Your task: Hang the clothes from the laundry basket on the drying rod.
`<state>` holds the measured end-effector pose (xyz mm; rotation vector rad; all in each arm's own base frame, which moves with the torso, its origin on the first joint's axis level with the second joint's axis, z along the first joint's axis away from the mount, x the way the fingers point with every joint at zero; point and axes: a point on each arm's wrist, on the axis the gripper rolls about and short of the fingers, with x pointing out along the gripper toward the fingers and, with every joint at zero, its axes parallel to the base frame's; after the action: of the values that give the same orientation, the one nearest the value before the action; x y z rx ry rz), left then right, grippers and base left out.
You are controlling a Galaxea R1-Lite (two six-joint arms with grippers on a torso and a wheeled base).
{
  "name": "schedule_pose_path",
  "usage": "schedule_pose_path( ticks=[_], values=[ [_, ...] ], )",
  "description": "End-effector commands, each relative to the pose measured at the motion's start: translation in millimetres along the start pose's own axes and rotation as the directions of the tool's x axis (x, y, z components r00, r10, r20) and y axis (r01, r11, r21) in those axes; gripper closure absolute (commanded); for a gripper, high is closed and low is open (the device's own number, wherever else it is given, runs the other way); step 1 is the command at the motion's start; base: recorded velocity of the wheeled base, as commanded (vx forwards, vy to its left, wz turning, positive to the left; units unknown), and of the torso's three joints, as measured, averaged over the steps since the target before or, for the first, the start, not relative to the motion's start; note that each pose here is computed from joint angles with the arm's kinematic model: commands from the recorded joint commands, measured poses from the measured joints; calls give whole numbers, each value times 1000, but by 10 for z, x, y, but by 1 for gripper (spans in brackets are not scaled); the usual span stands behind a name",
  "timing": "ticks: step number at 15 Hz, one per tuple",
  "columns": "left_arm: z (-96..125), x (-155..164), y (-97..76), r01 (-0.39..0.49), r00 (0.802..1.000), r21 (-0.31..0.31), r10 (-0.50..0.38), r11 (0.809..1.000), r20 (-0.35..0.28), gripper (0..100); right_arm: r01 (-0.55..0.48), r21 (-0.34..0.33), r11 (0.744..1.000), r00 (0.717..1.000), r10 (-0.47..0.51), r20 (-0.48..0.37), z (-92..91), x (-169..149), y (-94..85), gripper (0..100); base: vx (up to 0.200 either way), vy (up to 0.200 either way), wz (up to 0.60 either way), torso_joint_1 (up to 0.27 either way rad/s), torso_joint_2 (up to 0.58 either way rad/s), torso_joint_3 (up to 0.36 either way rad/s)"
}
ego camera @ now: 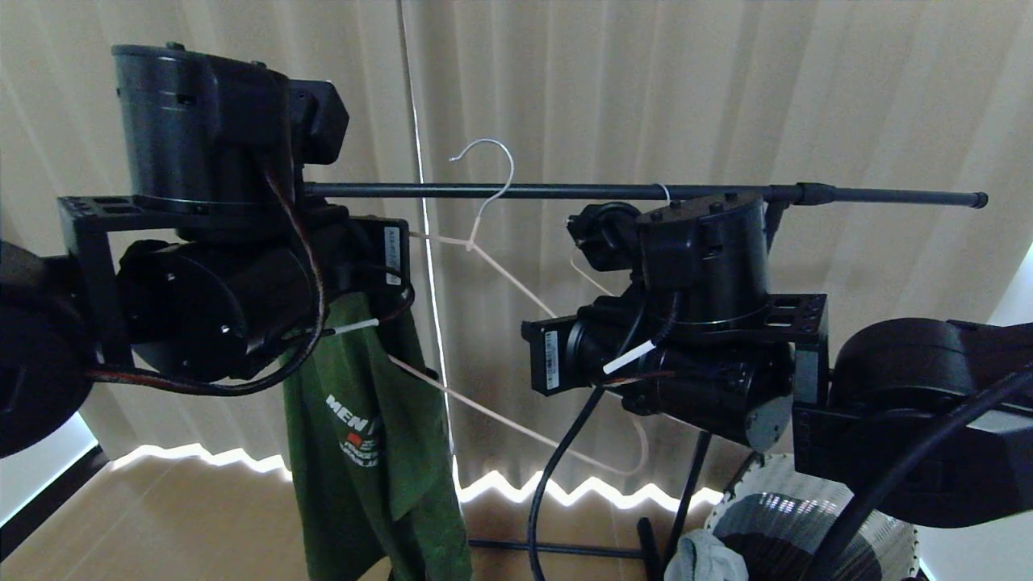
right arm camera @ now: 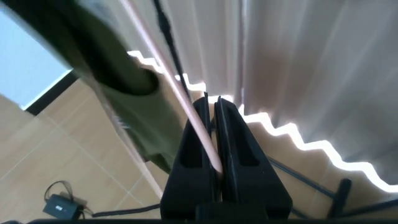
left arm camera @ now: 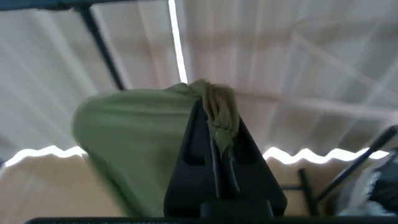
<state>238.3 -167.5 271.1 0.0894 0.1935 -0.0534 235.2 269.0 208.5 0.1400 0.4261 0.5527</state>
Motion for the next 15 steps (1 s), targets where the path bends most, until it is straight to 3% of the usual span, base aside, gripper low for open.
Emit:
schedule_pose_path(
  ticks=[1,5,8,10,13,15],
  values=[
    [22,30,-45,8,1000,-5,-8,1000,6,100,-5,0,1000,1000,5,-7,-25,49,32,100,0,0,0,0,0,0],
    [47,-49,-91,106,994,-10,-106,994,16,100,-14,31,999,1000,14,-6,-16,62,41,100,0,0,0,0,0,0],
    [82,-152,-84,263,965,-12,-263,965,25,100,-14,33,999,1000,14,-1,-3,47,41,100,0,0,0,0,0,0],
    [-5,-153,-90,324,946,1,-324,946,-6,100,-15,33,999,1000,15,2,5,33,41,100,0,0,0,0,0,0],
    [-145,-186,-63,391,919,10,-390,920,-50,100,-16,36,999,1000,15,11,32,5,37,100,0,0,0,0,0,0],
    [-202,-211,-42,394,918,15,-392,919,-65,100,-20,40,999,1000,19,24,71,-42,32,100,0,0,0,0,0,0]
  ],
)
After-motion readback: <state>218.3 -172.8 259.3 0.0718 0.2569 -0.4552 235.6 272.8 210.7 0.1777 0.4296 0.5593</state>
